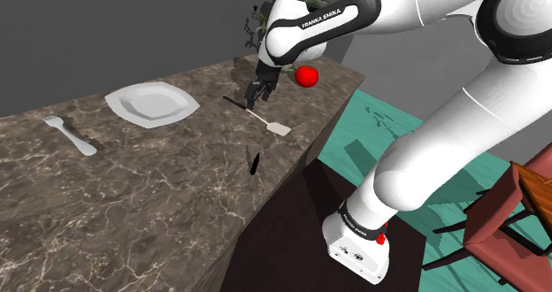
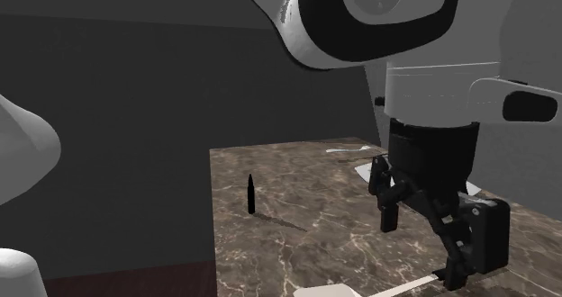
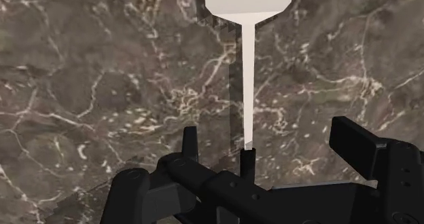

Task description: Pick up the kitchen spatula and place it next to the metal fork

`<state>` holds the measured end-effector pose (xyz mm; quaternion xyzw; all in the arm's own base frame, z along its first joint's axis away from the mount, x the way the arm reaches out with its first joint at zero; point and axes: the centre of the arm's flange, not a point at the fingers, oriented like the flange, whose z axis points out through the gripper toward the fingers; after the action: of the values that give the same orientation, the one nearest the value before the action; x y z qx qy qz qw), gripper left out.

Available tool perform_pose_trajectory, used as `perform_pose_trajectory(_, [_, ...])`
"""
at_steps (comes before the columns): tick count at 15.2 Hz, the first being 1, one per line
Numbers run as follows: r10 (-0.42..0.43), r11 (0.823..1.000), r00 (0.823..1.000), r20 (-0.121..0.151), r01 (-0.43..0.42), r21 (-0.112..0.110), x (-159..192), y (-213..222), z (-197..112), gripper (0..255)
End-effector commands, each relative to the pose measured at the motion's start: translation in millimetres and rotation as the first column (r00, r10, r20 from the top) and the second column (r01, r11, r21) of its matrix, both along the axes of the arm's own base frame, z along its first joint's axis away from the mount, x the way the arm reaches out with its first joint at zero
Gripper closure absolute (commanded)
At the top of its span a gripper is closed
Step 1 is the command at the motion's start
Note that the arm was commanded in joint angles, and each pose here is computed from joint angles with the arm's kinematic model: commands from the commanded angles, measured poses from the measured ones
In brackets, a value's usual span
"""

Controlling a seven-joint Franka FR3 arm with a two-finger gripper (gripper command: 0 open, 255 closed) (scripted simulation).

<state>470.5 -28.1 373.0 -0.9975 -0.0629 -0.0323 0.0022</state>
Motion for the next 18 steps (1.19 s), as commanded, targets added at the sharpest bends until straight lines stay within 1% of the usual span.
perform_pose_trajectory(1, [0.0,1.0,1.0,0.002,0.0,0.0,1.9,-0.7,-10.4,0])
perform_pose_trajectory(6, [0.0,1.0,1.0,0.002,0.0,0.0,3.5,-0.5,-34.5,0])
perform_pose_trajectory(14, [0.0,1.0,1.0,0.002,0.0,0.0,3.5,-0.5,-34.5,0])
perform_pose_trajectory(15, [0.0,1.0,1.0,0.002,0.0,0.0,3.5,-0.5,-34.5,255])
perform_pose_trajectory(18, [0.0,1.0,1.0,0.002,0.0,0.0,3.5,-0.5,-34.5,255])
